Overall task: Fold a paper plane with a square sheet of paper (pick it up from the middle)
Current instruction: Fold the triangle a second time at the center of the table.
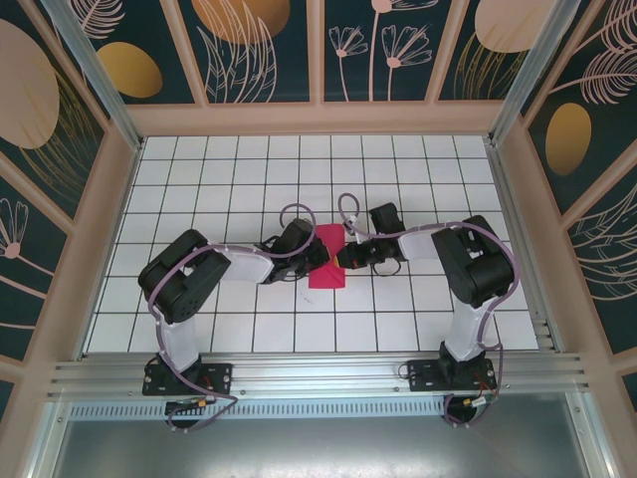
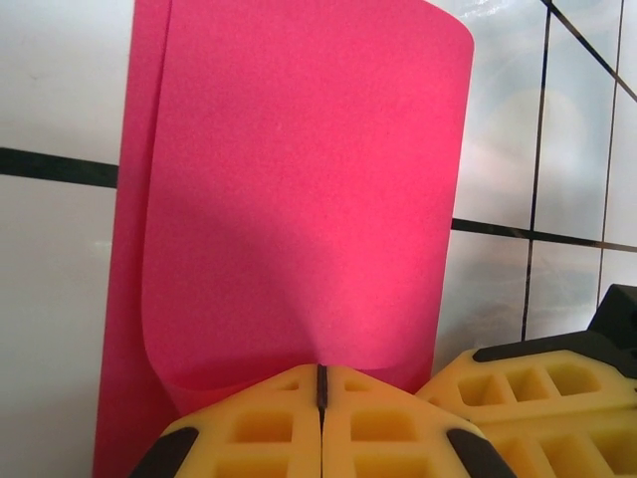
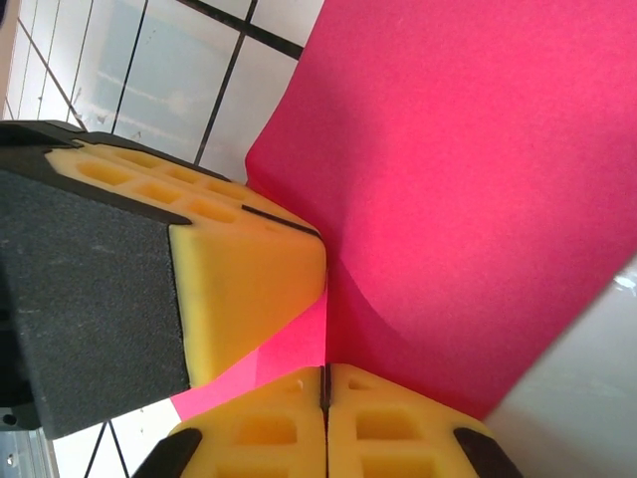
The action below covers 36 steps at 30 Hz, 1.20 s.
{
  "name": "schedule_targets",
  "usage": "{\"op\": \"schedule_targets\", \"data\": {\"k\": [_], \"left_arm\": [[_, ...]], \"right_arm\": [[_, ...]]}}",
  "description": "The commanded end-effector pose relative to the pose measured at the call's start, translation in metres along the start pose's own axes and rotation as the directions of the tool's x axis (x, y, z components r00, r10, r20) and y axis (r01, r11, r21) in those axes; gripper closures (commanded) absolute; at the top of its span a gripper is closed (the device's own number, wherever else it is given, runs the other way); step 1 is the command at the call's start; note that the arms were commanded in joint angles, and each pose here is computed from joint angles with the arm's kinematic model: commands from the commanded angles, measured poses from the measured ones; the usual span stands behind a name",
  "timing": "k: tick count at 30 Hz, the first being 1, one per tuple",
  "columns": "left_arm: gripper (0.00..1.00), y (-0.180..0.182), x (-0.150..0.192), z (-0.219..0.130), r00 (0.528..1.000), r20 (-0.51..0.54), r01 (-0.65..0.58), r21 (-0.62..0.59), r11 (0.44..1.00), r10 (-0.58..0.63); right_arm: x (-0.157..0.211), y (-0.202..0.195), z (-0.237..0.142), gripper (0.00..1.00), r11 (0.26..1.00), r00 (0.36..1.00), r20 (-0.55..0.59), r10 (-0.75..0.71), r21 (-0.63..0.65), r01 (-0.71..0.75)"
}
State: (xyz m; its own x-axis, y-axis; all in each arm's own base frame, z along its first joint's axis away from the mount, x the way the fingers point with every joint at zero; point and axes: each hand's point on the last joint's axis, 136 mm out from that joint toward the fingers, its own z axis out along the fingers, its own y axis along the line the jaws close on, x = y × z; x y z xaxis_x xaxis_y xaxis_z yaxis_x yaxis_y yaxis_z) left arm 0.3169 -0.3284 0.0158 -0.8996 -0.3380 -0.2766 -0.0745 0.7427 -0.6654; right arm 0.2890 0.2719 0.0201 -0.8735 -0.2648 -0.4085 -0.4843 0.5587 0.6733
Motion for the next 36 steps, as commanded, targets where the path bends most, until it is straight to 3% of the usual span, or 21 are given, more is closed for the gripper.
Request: {"op": "schedule_targets", "data": {"k": [1, 7, 13, 21, 29, 36], "left_arm": [[0.93, 0.031, 0.016, 0.009, 1.000, -0.028, 0.007, -0.092, 0.996, -0.010], [0.94, 0.036, 0.018, 0.007, 1.000, -0.028, -0.003, -0.105, 0.995, 0.000], [0.94, 0.036, 0.020, 0.007, 1.000, -0.031, -0.006, -0.101, 0.995, 0.003], [0.94, 0.035, 0.020, 0.007, 1.000, -0.028, -0.007, -0.098, 0.995, 0.005], [0.94, 0.032, 0.018, 0.005, 1.000, -0.018, -0.002, -0.086, 0.996, 0.001], [0.94, 0.030, 0.017, 0.002, 1.000, -0.008, -0.002, -0.078, 0.997, 0.001]], "right_arm": [[0.003, -0.010, 0.008, 0.84, 0.998, 1.000, -0.014, -0.017, 0.064, 0.018], [-0.020, 0.001, -0.022, 0.71, 0.992, 0.997, 0.070, -0.029, 0.121, 0.021], [-0.027, 0.008, -0.052, 0.65, 0.981, 0.991, 0.131, -0.029, 0.192, 0.003], [0.002, 0.044, -0.046, 0.91, 0.999, 0.996, 0.084, 0.024, 0.035, -0.027], [0.021, 0.058, -0.017, 0.94, 0.999, 0.999, 0.006, 0.036, -0.031, -0.036], [0.029, 0.043, -0.003, 0.95, 0.998, 0.997, -0.038, 0.061, -0.011, -0.061]]}}
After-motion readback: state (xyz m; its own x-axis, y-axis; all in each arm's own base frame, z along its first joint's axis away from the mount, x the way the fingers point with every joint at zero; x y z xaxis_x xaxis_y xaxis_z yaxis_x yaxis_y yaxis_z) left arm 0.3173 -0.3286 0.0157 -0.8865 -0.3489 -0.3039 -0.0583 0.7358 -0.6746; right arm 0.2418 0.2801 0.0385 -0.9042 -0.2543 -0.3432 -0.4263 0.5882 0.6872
